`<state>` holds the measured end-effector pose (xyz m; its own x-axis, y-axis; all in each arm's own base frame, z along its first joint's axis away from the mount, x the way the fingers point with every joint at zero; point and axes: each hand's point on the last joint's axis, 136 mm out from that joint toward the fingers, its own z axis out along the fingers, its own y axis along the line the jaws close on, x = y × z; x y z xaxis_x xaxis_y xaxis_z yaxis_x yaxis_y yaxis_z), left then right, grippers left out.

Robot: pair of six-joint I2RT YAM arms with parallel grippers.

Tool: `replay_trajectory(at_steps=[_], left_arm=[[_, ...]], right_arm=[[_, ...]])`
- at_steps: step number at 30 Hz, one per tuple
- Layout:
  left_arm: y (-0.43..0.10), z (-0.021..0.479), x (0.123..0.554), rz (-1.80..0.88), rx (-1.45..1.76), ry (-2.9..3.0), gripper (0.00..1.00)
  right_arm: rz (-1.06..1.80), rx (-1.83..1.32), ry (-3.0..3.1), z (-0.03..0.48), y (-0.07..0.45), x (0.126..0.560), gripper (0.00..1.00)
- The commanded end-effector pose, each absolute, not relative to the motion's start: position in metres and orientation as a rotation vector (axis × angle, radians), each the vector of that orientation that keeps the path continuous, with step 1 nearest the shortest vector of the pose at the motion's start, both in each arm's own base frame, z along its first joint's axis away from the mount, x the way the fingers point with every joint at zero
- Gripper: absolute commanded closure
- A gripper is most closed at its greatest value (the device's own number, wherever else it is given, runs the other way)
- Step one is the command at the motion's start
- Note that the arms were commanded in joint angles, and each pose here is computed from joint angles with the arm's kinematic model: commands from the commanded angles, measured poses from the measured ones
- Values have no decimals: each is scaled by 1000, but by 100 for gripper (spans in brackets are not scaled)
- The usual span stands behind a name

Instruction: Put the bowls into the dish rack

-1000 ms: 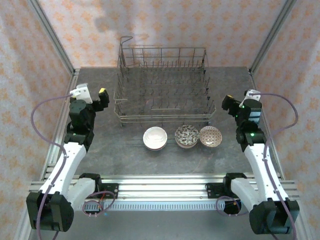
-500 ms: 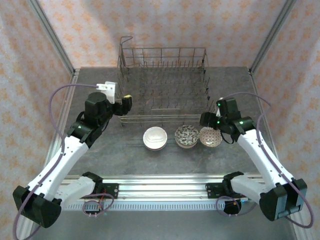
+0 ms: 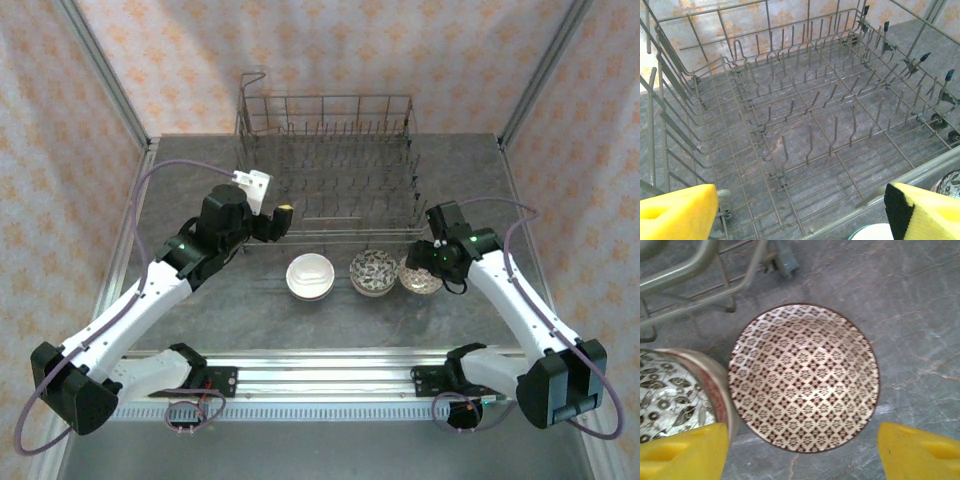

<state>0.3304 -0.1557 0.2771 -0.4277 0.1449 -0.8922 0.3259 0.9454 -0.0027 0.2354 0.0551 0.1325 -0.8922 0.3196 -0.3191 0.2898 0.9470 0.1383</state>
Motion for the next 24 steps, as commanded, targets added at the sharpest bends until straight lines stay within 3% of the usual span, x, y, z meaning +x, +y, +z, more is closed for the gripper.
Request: replay_trajectory(at_steps=[1, 13, 24], left_arm=[[-158, 291, 331, -207, 356, 1988, 12], [-183, 289, 329, -312, 463, 1993, 13], [-205, 284, 330, -351, 575, 2002, 12]], right_arm=[[22, 567, 2744, 127, 30, 228, 23], [126, 701, 2810, 80, 19, 242, 30], [157, 656, 2899, 44, 24, 257, 45]])
